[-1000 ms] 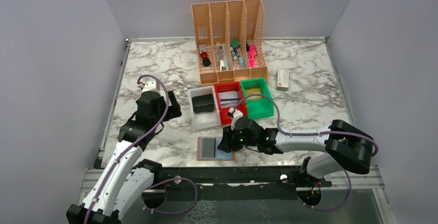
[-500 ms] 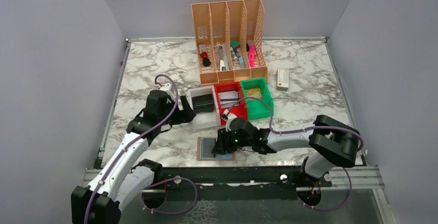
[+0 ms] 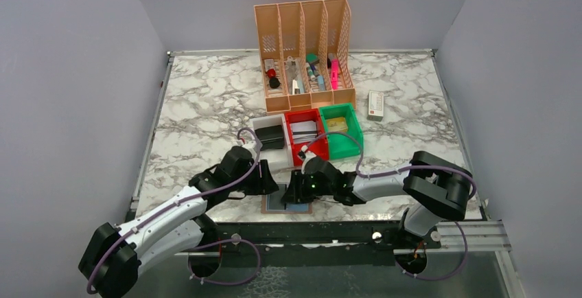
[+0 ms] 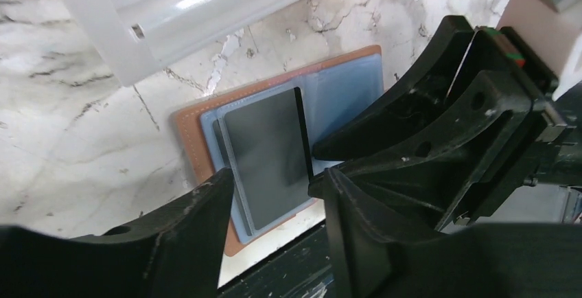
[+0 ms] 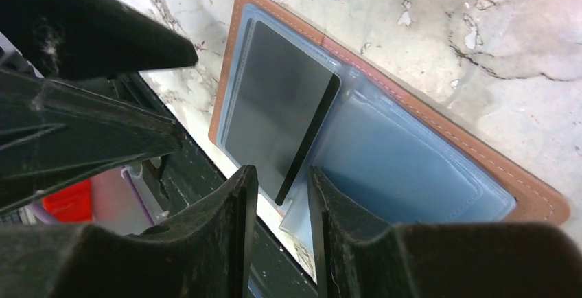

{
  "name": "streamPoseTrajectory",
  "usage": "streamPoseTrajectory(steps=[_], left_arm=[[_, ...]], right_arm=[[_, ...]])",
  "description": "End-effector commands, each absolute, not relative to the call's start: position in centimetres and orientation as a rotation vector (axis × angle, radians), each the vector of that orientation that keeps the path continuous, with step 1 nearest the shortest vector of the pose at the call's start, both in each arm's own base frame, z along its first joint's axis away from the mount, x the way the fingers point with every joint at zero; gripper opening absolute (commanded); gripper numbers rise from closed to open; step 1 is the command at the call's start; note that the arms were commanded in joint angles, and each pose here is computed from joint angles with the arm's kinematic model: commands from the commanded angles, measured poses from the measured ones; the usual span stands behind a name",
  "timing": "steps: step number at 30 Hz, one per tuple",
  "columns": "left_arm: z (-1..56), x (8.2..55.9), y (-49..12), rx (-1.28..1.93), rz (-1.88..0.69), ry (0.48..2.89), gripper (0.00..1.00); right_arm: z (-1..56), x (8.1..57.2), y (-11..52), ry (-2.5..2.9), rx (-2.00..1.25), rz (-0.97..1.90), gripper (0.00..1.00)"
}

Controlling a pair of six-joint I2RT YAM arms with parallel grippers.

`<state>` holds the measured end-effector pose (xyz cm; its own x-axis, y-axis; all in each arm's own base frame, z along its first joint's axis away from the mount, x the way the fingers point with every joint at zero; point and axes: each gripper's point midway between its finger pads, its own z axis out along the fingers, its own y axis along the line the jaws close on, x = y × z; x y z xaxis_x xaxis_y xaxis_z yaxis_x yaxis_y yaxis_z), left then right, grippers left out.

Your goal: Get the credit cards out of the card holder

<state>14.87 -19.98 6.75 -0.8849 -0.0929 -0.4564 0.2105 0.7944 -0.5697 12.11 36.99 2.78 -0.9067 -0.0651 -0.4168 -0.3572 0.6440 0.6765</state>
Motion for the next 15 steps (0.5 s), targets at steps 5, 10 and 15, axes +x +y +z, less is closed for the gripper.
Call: streamPoseTrajectory(steps=[5, 10, 15], left_arm=[[5.9, 14.9, -21.4, 0.077, -0.867, 2.513, 0.47], [3.9, 14.0, -21.1, 0.074, -0.804, 2.577, 0.43], [2.4, 13.1, -20.5, 0.038, -0.775, 2.604, 0.42]], right_arm=[[-0.1, 12.6, 34.3, 2.578, -0.167, 0.980, 0.34], [-0.3, 12.6, 34.2, 2.590, -0.140, 0.975, 0.33], [-0.4, 12.5, 34.3, 2.595, -0.129, 0.989, 0.32]])
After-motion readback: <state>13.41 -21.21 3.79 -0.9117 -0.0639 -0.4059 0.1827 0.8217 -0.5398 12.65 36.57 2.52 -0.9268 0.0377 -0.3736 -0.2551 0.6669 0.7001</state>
